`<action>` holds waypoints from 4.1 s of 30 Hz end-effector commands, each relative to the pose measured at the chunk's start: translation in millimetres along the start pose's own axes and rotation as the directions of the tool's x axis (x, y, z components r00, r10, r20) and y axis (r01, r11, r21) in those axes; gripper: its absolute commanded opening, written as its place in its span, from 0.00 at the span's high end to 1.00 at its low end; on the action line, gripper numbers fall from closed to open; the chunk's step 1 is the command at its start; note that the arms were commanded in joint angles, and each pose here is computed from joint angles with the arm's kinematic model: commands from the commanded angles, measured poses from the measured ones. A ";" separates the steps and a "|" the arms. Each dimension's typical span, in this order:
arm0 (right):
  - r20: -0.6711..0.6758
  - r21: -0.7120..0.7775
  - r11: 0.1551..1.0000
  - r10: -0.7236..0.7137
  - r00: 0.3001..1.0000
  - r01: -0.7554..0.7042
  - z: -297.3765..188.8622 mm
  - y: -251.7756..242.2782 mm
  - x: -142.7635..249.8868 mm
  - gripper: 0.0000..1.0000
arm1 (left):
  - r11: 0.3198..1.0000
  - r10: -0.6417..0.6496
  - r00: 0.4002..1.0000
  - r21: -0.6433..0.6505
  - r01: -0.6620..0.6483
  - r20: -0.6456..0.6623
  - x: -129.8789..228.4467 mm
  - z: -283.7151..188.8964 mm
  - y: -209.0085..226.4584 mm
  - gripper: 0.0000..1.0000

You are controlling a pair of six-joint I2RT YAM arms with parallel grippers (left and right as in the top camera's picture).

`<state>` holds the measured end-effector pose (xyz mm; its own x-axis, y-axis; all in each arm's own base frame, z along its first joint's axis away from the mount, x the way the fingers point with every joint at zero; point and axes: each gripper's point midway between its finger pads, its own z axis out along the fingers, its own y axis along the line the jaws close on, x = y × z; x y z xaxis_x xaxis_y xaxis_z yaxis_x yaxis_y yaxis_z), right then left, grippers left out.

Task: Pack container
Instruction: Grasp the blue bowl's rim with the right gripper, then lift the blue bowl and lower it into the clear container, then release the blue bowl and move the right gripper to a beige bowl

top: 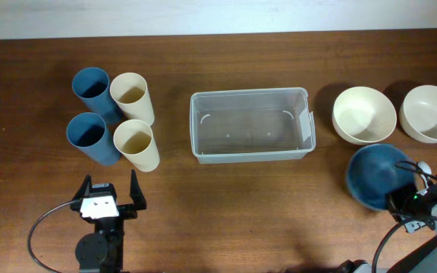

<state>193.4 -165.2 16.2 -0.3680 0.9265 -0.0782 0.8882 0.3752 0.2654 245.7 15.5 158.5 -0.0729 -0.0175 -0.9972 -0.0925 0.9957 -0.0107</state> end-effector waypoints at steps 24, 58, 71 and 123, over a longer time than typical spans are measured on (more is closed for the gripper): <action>0.201 -0.278 0.899 -0.289 0.936 0.337 -269.4 116.8 36.3 0.96 | 1.000 0.018 1.000 -0.013 -0.018 0.001 0.5 -0.1 2.6 0.00; -0.170 -0.231 0.689 -0.724 0.668 0.687 -29.8 302.5 127.0 0.96 | 1.000 0.018 1.000 -0.013 -0.018 0.000 0.6 -0.1 2.6 0.00; -0.205 -0.213 0.670 -0.742 0.638 0.711 -11.2 298.0 131.6 0.81 | 1.000 0.018 1.000 -0.013 -0.018 0.001 0.5 -0.1 2.6 0.00; -0.116 -0.025 0.958 -0.286 0.951 0.285 12.5 167.5 -42.8 0.01 | 1.000 0.018 1.000 -0.013 -0.018 0.001 0.5 -0.1 2.6 0.00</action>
<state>356.9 -157.4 59.2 -0.6067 0.7918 -0.0708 0.7728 0.6083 0.1809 245.7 15.6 158.4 -0.0735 -0.0148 -0.9972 -0.0927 0.9957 -0.0080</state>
